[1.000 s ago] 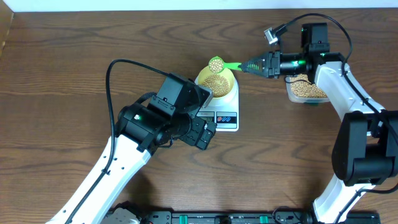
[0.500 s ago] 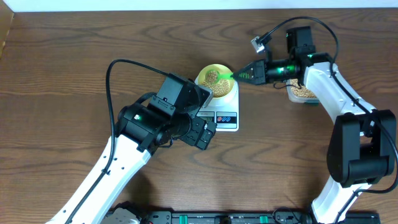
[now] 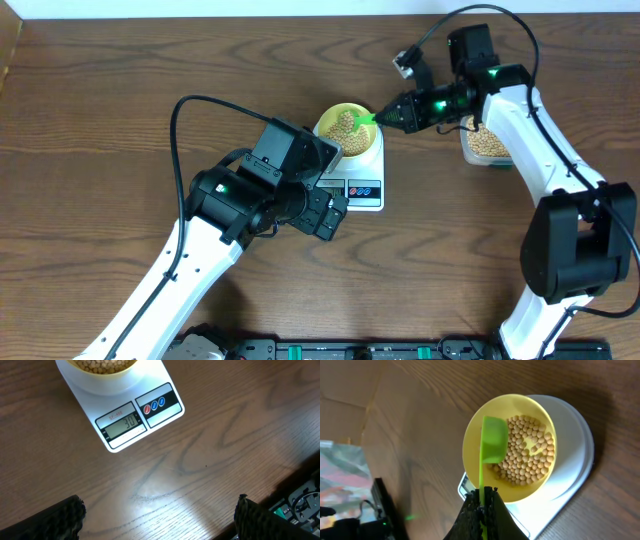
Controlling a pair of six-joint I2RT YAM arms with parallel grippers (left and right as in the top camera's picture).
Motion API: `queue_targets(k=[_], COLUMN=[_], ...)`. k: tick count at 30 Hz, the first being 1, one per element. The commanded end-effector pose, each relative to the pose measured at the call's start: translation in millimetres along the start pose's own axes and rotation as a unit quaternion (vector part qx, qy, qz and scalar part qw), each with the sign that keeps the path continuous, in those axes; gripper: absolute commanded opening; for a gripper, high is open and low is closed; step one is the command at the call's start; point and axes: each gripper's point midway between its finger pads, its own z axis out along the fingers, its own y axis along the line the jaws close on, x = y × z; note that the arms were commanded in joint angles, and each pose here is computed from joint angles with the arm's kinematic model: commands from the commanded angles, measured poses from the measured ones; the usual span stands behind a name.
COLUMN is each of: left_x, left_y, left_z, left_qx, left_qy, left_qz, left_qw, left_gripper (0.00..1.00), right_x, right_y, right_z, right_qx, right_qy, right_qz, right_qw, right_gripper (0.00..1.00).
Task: Scoop item into bowl and weigh 50g on scale
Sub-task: 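Tip the scoop to pour soybeans into the yellow bowl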
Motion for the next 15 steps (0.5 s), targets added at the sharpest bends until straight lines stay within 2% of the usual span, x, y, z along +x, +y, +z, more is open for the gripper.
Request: queue_targets(k=[1, 15], left_x=[0.2, 0.2], left_y=[-0.2, -0.2], left_z=[-0.3, -0.3], left_qx=[0.003, 0.003], left_qy=[-0.001, -0.001], left_qz=[-0.002, -0.002], left_qw=[1.000, 1.000], left_gripper=[0.98, 0.98], right_x=[-10.6, -14.1], right_y=[8.9, 22.2], right_z=[-10.3, -2.7], right_qx=[0.020, 0.096], right_qy=[-0.011, 0.023], right_qz=[-0.043, -0.123], right_qw=[0.999, 0.988], right_gripper=[0.01, 0.01])
